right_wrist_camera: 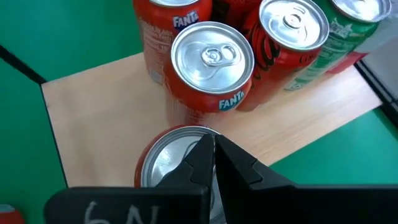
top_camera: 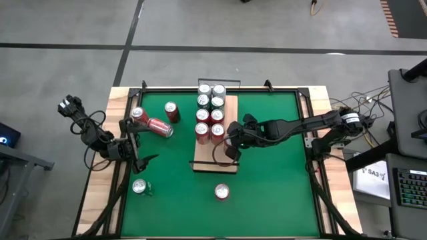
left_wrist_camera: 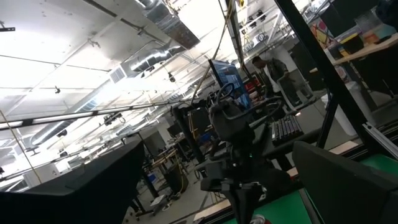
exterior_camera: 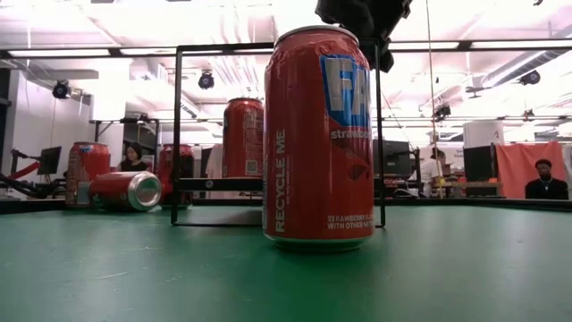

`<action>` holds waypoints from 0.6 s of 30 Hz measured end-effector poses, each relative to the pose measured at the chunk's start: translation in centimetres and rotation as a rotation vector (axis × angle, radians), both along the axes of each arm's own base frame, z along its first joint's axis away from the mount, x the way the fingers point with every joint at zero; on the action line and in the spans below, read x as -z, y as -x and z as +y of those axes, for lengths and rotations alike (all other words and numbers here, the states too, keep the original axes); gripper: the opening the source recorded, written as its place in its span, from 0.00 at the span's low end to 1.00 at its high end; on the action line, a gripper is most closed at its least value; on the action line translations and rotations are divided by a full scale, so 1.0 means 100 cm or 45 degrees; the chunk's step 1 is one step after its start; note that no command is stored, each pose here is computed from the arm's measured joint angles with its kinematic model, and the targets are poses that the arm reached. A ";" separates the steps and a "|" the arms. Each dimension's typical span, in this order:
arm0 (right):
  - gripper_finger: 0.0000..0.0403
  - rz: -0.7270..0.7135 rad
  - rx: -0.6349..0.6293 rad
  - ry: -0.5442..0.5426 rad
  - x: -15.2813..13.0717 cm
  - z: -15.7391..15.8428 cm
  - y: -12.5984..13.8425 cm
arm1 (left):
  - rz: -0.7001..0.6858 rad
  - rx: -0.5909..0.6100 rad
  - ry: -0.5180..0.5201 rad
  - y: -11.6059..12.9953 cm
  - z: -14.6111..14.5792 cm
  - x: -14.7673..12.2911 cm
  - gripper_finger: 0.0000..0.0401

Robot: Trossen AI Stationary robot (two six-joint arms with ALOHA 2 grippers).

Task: Place canned beverage on shelf
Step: Put the orange soda can on the shelf and aligned with the other orange soda can

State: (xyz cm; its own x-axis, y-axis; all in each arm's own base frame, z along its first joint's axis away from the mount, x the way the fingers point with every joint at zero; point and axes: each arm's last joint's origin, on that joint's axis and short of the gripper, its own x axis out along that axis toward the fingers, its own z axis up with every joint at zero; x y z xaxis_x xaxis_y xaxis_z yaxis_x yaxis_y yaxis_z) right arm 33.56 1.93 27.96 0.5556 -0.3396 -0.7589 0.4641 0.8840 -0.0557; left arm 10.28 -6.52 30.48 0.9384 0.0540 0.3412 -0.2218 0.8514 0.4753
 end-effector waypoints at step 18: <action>0.02 -0.037 0.134 -0.068 -0.018 0.000 0.004 | 0.000 0.000 0.000 0.000 0.000 0.000 0.98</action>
State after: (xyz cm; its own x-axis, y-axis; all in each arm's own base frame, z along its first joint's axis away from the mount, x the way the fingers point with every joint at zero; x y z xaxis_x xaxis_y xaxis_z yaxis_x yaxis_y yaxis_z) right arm 33.18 1.91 29.75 0.5414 -0.3566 -0.7614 0.5551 0.8317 0.0052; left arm 10.28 -6.52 30.48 0.9384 0.0542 0.3412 -0.2219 0.8515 0.4751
